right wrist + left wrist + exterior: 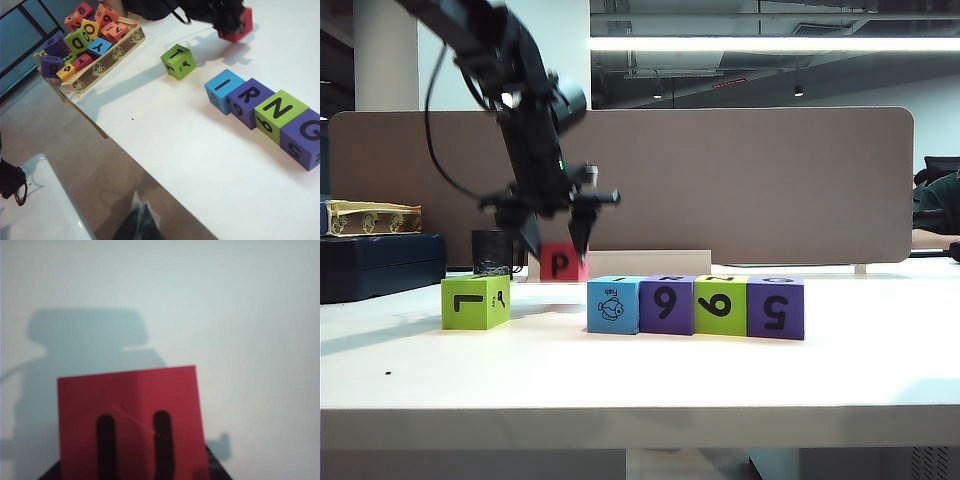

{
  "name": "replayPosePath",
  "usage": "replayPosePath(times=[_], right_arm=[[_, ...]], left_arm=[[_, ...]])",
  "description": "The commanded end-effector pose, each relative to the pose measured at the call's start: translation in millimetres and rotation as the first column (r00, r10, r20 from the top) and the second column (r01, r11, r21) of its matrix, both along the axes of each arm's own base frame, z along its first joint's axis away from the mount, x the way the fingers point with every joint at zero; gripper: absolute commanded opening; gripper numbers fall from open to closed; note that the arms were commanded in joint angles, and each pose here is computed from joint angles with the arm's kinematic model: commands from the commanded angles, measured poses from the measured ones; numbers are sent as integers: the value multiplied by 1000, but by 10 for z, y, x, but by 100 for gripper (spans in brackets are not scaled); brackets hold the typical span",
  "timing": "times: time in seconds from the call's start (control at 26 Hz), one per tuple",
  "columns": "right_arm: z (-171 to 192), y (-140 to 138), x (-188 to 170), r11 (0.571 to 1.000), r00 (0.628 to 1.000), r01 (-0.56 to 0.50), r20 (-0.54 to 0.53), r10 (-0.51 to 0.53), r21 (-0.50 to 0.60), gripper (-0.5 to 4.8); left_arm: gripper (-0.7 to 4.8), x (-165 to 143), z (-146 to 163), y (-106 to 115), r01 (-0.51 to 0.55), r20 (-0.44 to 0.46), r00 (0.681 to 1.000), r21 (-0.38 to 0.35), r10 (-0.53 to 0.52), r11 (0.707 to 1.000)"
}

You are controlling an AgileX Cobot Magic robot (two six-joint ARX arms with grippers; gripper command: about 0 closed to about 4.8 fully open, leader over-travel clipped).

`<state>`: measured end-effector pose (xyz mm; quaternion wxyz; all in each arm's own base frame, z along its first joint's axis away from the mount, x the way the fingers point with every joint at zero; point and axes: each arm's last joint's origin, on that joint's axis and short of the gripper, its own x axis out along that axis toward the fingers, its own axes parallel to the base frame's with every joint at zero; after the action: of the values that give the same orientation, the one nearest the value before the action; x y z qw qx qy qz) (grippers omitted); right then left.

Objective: Select the appropriate blocks from the scattered letter blocks on the table and arrange them in a row to spell out "TURING".

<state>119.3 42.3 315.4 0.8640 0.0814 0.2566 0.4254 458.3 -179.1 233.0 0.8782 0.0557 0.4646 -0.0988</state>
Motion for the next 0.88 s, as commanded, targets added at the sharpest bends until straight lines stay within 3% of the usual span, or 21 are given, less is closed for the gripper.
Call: replayPosePath(times=[0.04, 0.19, 0.42, 0.65, 0.88], right_arm=[[29, -1, -3, 1000, 1000, 0, 20, 0, 1, -1], [29, -1, -3, 1000, 1000, 0, 20, 0, 1, -1], [29, -1, -3, 1000, 1000, 0, 19, 0, 1, -1], [29, -1, -3, 1000, 1000, 0, 19, 0, 1, -1], [29, -1, -3, 1000, 1000, 1, 19, -1, 1, -1]], left_arm=[[263, -150, 237, 35, 41, -40, 998, -25, -42, 999], [263, -335, 367, 69, 90, -160, 981, -99, -105, 991], [263, -461, 286, 114, 83, -308, 946, -65, -99, 994], [263, -509, 266, 95, 88, -347, 932, -53, -101, 995], [263, -541, 109, -60, 121, -371, 920, -36, -126, 992]])
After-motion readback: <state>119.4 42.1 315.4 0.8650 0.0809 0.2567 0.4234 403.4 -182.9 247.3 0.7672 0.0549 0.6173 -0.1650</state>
